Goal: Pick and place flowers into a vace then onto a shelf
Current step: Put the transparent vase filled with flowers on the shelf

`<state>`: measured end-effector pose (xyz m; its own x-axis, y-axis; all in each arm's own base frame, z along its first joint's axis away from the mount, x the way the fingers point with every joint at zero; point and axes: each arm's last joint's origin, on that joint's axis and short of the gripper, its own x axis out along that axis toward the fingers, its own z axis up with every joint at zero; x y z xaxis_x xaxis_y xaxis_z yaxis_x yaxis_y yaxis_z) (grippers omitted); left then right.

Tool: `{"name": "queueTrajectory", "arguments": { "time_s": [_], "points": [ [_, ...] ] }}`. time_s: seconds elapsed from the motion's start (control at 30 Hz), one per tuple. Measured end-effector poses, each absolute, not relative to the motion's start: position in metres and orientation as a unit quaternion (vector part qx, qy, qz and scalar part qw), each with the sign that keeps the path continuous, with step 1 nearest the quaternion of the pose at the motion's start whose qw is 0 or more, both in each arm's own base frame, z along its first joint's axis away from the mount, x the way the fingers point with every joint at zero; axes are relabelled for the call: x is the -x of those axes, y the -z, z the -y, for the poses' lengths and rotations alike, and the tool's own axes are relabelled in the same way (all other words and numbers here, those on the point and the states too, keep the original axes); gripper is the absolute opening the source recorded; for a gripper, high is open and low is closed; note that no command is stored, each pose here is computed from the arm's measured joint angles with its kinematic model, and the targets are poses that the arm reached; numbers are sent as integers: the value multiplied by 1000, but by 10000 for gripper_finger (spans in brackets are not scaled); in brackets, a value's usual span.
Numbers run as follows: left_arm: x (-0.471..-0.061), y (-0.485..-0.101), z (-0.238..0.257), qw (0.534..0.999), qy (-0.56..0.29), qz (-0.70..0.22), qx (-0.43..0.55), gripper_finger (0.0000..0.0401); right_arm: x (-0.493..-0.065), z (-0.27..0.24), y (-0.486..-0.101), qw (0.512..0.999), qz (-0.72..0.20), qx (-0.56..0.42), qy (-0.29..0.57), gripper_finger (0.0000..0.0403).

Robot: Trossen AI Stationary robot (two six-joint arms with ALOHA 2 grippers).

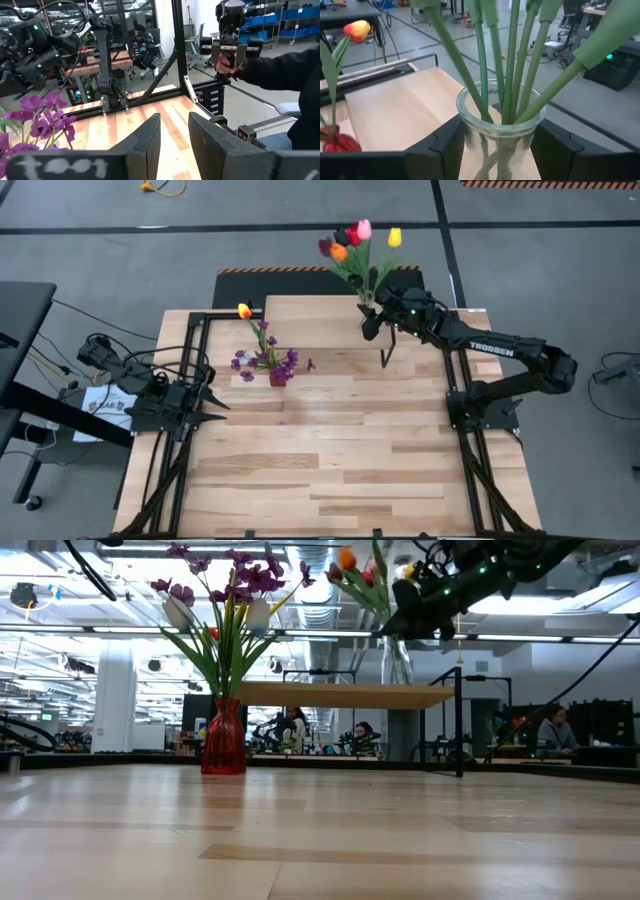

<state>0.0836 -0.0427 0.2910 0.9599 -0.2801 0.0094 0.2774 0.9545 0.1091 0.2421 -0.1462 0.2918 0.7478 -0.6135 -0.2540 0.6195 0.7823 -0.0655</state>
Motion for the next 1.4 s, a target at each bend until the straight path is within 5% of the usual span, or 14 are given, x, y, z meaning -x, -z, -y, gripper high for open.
{"name": "queueTrajectory", "arguments": {
  "time_s": [0.37,0.77,1.4],
  "points": [
    [-84,-291,43,989,141,12,-48,90,-246,147,-289,935,-134,-9,327,181],
    [-84,-291,43,989,141,11,-47,90,-244,145,-280,929,-178,-16,323,272],
    [-84,-291,43,989,140,11,-46,90,-231,131,-290,930,-194,-16,313,276]
  ]
}}
